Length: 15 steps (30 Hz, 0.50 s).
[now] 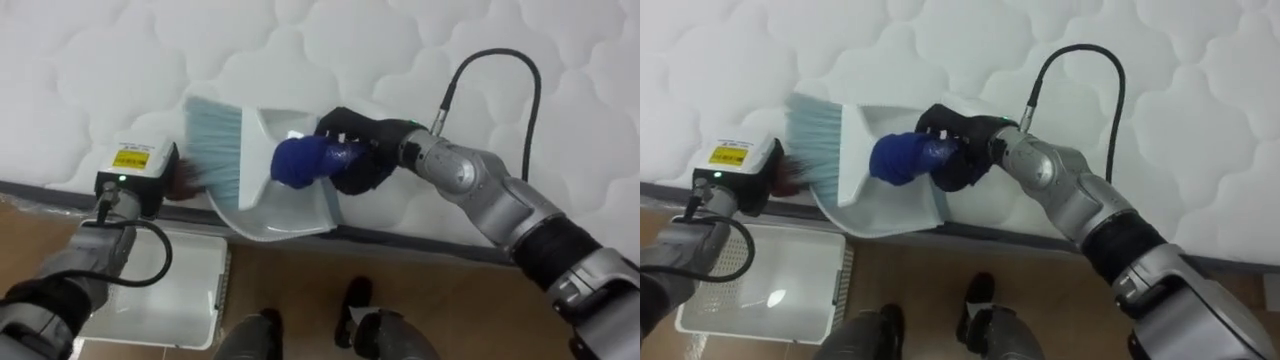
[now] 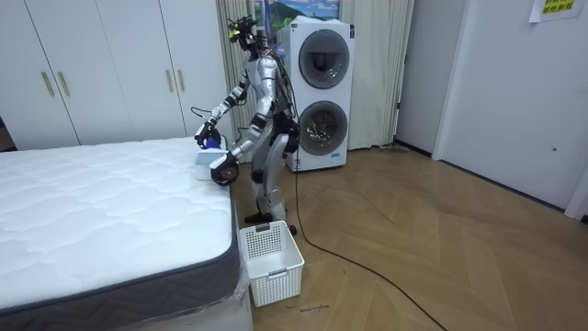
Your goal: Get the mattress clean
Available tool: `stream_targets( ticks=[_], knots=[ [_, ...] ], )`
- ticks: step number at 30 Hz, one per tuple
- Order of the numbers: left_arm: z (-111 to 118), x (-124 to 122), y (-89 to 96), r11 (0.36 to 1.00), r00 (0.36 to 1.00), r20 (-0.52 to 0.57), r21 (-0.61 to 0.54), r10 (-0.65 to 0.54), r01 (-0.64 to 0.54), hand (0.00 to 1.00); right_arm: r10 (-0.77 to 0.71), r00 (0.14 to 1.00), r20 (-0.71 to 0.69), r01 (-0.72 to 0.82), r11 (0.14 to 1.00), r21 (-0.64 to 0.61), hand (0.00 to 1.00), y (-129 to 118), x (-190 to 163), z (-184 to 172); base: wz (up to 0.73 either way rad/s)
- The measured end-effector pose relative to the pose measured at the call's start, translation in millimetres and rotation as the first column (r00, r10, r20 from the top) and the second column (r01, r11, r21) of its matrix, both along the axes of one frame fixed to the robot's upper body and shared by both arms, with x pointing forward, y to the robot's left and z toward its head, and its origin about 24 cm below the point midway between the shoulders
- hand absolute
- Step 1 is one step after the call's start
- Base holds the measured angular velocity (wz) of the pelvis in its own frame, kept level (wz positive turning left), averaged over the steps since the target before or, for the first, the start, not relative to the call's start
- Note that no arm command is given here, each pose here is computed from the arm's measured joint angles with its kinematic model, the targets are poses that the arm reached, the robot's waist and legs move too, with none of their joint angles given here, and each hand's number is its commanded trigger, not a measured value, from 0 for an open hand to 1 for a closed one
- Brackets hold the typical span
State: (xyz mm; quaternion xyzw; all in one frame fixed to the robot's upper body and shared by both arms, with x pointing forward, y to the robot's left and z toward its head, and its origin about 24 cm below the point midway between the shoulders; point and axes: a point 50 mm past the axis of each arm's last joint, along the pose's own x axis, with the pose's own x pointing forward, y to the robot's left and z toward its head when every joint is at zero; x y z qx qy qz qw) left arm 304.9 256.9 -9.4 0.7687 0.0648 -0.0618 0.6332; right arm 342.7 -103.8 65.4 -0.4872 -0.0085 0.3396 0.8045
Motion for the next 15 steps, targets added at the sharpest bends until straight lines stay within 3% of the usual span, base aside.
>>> stream_targets(
  ticks=[15],
  knots=[
    [-8.3,-6.1,0.5,1.0,1.0,-0.01,-0.023,0.001,-0.001,1.0,0.016,1.0,-0.012,-0.016,1.0,-0.008,1.0,-5.8,-4.2,-7.5,0.01]
  ],
)
